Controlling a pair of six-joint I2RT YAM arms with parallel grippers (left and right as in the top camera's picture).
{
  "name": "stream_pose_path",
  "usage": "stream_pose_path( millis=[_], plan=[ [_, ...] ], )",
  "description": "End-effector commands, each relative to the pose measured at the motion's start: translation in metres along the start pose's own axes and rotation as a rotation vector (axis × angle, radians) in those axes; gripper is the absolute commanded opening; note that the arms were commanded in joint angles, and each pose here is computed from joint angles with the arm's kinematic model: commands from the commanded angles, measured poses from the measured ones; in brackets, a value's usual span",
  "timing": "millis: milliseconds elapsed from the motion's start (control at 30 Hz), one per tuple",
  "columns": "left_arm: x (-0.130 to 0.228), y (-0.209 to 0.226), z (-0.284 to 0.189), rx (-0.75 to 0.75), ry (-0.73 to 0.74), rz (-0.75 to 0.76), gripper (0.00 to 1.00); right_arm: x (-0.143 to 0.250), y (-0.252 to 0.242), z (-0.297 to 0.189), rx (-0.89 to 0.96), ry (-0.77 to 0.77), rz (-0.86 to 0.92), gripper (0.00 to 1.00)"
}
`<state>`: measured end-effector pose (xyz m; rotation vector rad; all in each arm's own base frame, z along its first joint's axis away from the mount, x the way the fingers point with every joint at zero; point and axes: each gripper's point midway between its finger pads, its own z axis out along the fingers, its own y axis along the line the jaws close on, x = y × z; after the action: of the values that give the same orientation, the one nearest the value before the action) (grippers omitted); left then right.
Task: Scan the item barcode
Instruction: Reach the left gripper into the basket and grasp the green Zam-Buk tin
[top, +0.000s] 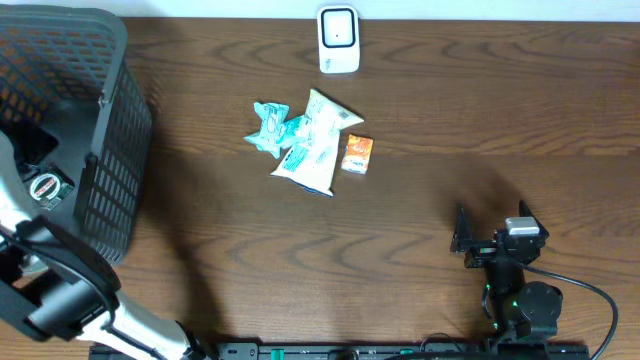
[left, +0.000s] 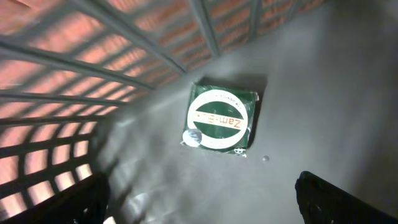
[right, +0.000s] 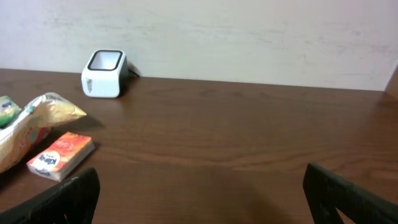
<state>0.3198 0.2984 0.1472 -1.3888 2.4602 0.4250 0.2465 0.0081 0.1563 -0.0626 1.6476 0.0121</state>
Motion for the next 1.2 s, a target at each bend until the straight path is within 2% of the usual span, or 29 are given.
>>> stream_pose_path(
  millis=[0, 133, 400, 733, 967, 1167],
  plan=[
    [0.006, -0.004, 0.021, -0.005, 0.049, -0.025, 0.94, 0.001, 0.0, 0.0, 0.003, 0.001, 0.01, 0.99],
    [0.009, 0.0, 0.038, -0.059, 0.067, -0.112, 0.97, 0.001, 0.0, 0.0, 0.003, 0.001, 0.01, 0.99],
    [0.009, -0.006, 0.058, -0.052, 0.051, -0.125, 0.99, 0.001, 0.0, 0.0, 0.003, 0.001, 0.01, 0.99],
    [0.019, -0.01, 0.086, -0.041, 0.024, -0.125, 0.98, 0.001, 0.0, 0.0, 0.003, 0.001, 0.01, 0.99],
    [0.011, -0.013, 0.087, -0.027, -0.008, -0.046, 0.98, 0.001, 0.0, 0.0, 0.003, 0.001, 0.01, 0.99],
    [0.022, -0.013, 0.101, -0.027, -0.009, -0.029, 0.98, 0.001, 0.0, 0.0, 0.003, 0.003, 0.01, 0.99]
  ],
)
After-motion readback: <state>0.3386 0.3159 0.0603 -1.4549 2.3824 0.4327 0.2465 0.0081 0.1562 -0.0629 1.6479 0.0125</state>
